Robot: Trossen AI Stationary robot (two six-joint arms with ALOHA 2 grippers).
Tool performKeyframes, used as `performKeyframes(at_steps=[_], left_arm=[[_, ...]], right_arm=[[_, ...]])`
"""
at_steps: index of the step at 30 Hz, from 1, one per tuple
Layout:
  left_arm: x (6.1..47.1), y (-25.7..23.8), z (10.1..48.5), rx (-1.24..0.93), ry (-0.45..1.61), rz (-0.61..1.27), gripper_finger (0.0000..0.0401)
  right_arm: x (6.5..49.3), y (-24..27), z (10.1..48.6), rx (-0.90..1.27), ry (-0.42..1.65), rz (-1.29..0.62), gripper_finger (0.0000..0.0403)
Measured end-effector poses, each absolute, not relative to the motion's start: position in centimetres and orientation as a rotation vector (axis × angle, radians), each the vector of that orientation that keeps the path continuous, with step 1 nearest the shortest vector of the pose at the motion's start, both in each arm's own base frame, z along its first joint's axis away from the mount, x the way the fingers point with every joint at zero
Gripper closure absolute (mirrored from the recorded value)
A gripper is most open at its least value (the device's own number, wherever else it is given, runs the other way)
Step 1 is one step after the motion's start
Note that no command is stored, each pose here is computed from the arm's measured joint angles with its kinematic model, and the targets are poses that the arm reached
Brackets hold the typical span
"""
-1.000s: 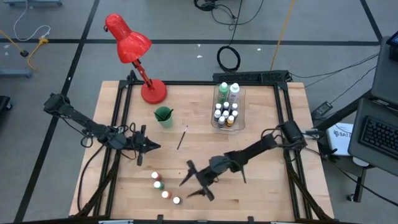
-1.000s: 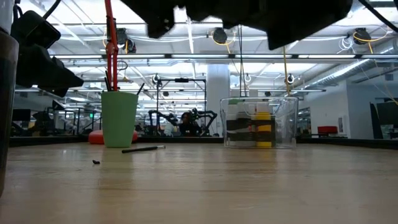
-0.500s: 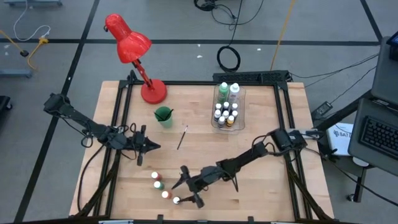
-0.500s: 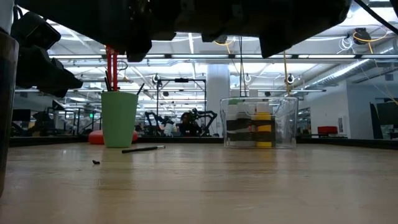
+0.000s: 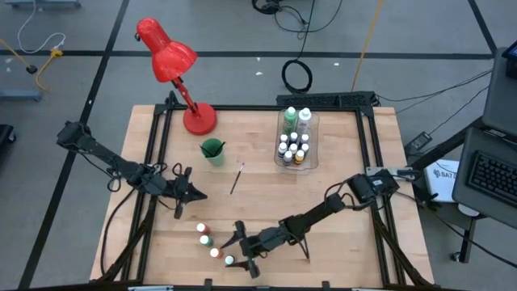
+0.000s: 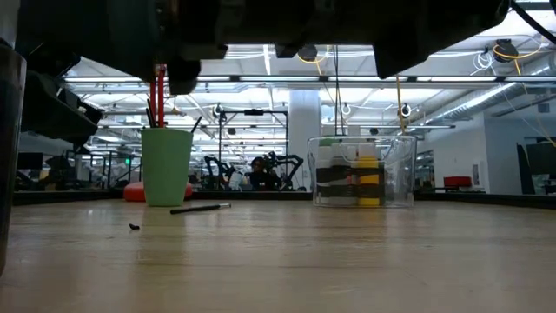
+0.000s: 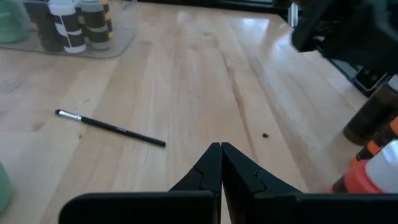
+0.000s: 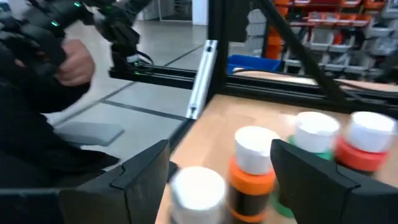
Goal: Pick & Place Paint Supplies
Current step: Put the small black paint bottle into the transparent bin
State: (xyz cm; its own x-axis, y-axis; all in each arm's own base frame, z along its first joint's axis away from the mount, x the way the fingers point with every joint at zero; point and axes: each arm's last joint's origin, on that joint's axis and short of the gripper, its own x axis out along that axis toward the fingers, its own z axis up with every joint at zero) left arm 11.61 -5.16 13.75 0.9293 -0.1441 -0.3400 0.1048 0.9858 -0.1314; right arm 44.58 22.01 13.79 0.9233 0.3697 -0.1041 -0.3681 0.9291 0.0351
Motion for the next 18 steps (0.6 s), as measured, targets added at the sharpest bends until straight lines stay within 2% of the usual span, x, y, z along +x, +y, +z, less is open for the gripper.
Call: performKeyframes(at_steps=[9, 18], left_arm=[[11.49, -5.12, 13.41, -0.104, 0.393, -0.129, 0.0393], [11.48, -5.12, 13.4, -0.105, 0.394, -0.13, 0.0393]], right_arm=[[44.86, 21.71, 13.08, 0.026, 0.144, 0.371, 0.0131], [44.74, 21.79, 12.6, 0.009, 0.191, 0.414, 0.017]])
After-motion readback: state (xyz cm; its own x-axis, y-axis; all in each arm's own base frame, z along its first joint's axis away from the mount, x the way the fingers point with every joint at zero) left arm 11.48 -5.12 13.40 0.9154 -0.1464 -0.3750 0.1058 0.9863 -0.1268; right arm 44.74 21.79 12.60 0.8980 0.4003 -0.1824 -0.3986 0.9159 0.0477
